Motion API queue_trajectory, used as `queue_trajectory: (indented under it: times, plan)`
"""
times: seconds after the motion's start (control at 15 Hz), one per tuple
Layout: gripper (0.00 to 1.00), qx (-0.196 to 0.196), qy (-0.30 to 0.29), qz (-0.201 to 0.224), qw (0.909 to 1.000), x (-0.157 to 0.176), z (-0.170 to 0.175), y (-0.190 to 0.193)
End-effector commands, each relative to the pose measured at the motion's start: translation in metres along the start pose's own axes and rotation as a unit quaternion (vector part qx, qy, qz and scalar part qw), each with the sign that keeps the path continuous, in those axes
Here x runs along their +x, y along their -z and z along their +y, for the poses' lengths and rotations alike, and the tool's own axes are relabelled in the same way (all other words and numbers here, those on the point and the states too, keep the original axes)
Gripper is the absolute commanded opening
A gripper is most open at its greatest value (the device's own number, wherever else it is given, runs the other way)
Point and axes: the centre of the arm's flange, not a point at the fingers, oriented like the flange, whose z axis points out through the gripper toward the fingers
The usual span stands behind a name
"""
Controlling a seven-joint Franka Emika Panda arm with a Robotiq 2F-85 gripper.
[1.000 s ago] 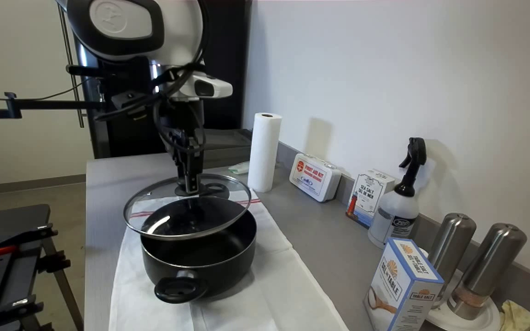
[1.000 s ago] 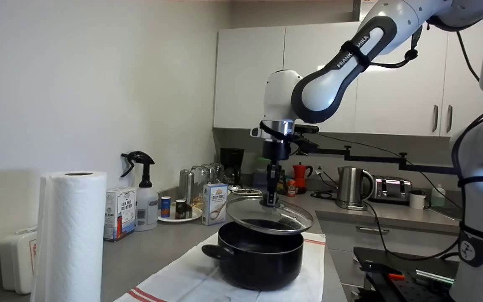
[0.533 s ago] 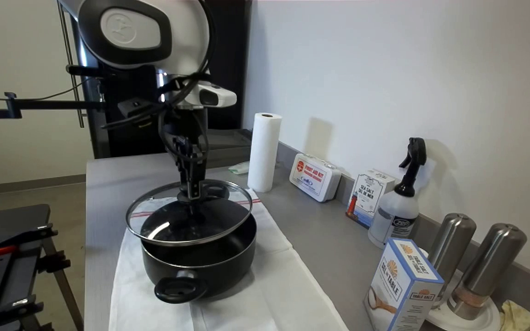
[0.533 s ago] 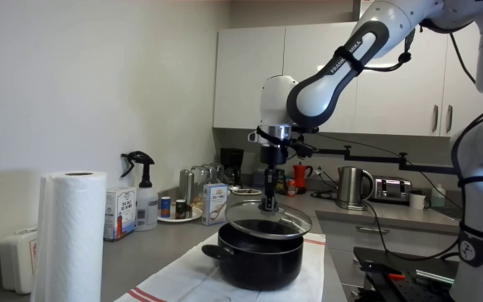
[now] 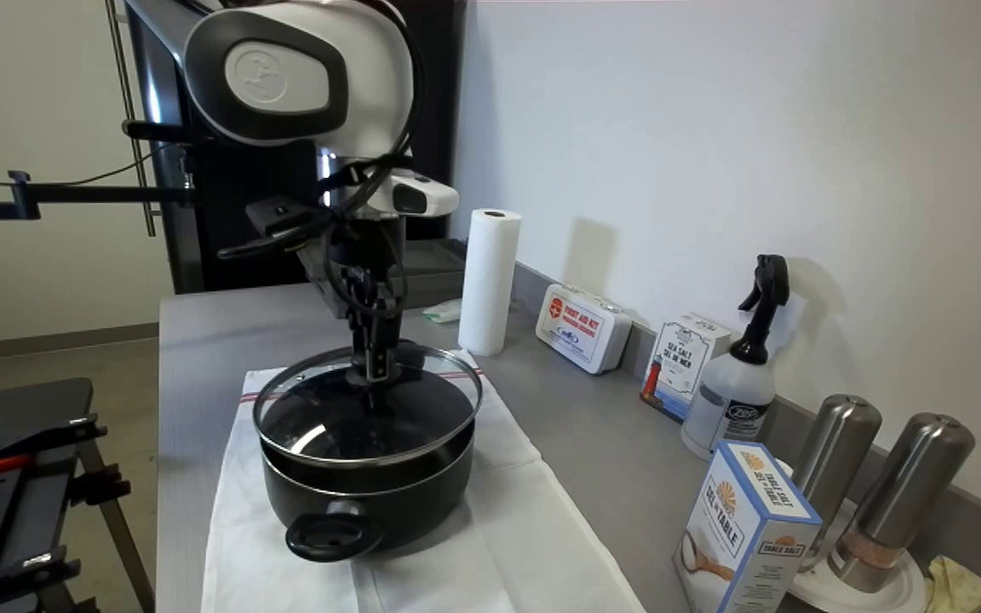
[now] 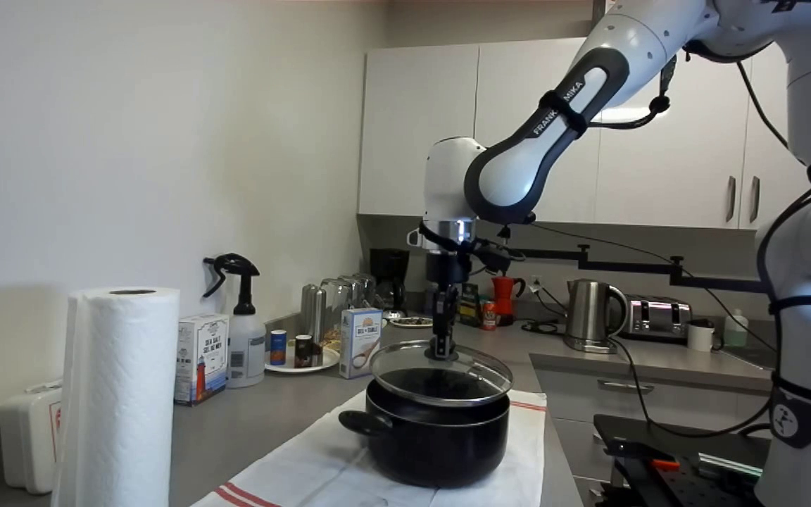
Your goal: Use the lid to cover the pot
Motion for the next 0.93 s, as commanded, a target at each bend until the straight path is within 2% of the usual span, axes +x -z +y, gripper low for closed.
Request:
queue_trajectory:
  times: [0.0, 0.4, 0.87]
  plan:
    - [0.25, -0.011, -0.011, 0.003, 0.9999, 0.019, 0.006, 0.002]
    - [0.25, -0.010, -0.013, -0.001, 0.9999, 0.026, 0.004, -0.006]
    - [0.25, -0.005, -0.007, -0.004, 1.0000, 0.019, -0.002, -0.010]
